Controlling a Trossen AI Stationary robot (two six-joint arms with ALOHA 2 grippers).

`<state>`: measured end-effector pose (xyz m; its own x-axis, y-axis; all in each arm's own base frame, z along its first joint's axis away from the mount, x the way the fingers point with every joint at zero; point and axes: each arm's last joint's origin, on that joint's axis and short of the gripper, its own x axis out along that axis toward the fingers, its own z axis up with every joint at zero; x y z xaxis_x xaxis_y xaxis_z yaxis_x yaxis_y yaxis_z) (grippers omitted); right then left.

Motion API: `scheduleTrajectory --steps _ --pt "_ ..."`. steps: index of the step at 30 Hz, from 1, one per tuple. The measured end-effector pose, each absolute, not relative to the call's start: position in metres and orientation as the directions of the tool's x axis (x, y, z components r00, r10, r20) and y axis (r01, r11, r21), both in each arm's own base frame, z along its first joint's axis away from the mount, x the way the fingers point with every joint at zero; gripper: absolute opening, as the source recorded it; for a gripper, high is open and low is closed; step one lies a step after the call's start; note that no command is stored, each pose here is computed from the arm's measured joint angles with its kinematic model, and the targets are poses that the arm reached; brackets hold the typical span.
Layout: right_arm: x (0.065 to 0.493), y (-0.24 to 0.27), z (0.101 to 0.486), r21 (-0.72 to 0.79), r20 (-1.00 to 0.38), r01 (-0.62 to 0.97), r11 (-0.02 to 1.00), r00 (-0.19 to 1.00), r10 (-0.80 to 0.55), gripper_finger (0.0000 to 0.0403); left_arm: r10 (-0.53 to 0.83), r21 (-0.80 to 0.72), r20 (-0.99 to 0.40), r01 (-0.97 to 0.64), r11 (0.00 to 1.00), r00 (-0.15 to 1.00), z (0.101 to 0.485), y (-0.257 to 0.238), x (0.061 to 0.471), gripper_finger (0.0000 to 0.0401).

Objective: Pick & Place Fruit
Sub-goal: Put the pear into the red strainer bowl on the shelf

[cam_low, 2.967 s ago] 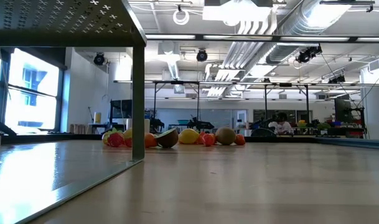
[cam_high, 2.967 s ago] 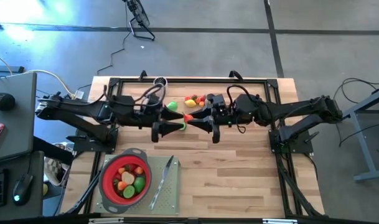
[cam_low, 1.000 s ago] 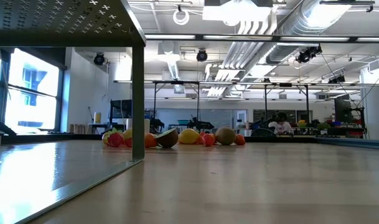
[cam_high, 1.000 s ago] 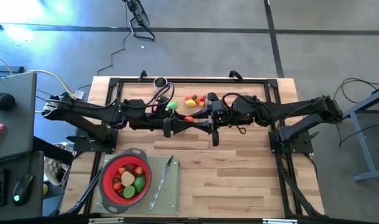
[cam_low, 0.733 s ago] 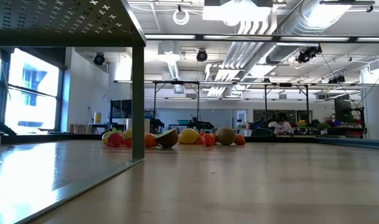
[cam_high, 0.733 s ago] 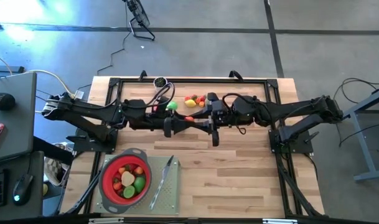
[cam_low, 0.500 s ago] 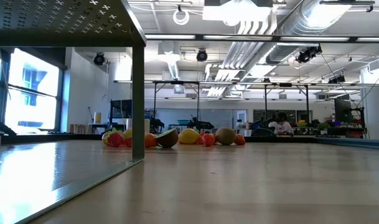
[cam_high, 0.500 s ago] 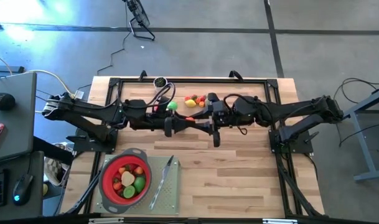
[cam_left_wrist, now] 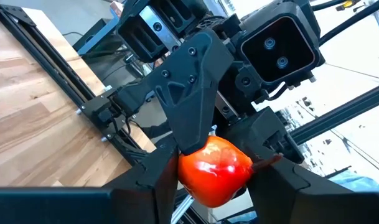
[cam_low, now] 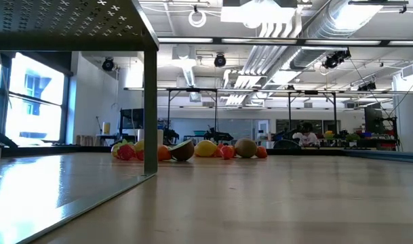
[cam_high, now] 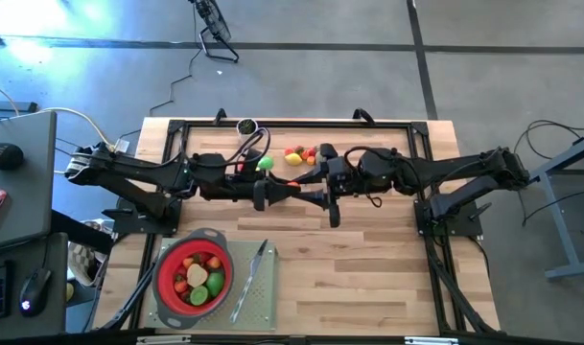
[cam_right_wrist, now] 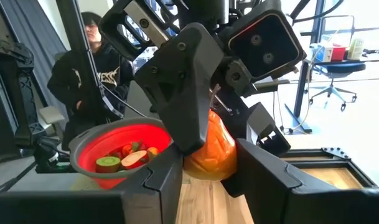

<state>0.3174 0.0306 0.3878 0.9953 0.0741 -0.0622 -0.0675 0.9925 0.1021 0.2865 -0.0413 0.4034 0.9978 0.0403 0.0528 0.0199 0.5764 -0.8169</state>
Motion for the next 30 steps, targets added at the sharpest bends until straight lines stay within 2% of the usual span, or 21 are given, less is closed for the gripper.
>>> scheduleTrajectory --steps 9,18,24,30 --pt "0.318 0.031 0.388 0.058 -0.052 -0.071 0.996 0.996 0.074 0.0172 0.044 -0.813 0.053 0.017 0.582 0.998 0.403 -0.041 0.287 0.0155" --pt "0.312 0.030 0.393 0.057 -0.034 -0.065 0.996 0.997 0.067 0.0245 0.028 -0.802 0.072 0.041 0.595 0.997 0.406 -0.042 0.286 0.0156" --pt "0.289 0.027 0.415 0.052 0.042 -0.072 0.996 0.997 0.070 0.0281 -0.005 -0.776 0.085 0.069 0.627 0.996 0.408 -0.042 0.285 0.0156" --pt "0.264 0.025 0.430 0.057 0.062 -0.076 0.995 0.995 0.073 0.0288 -0.048 -0.734 0.111 0.115 0.670 0.993 0.415 -0.042 0.277 0.0156"
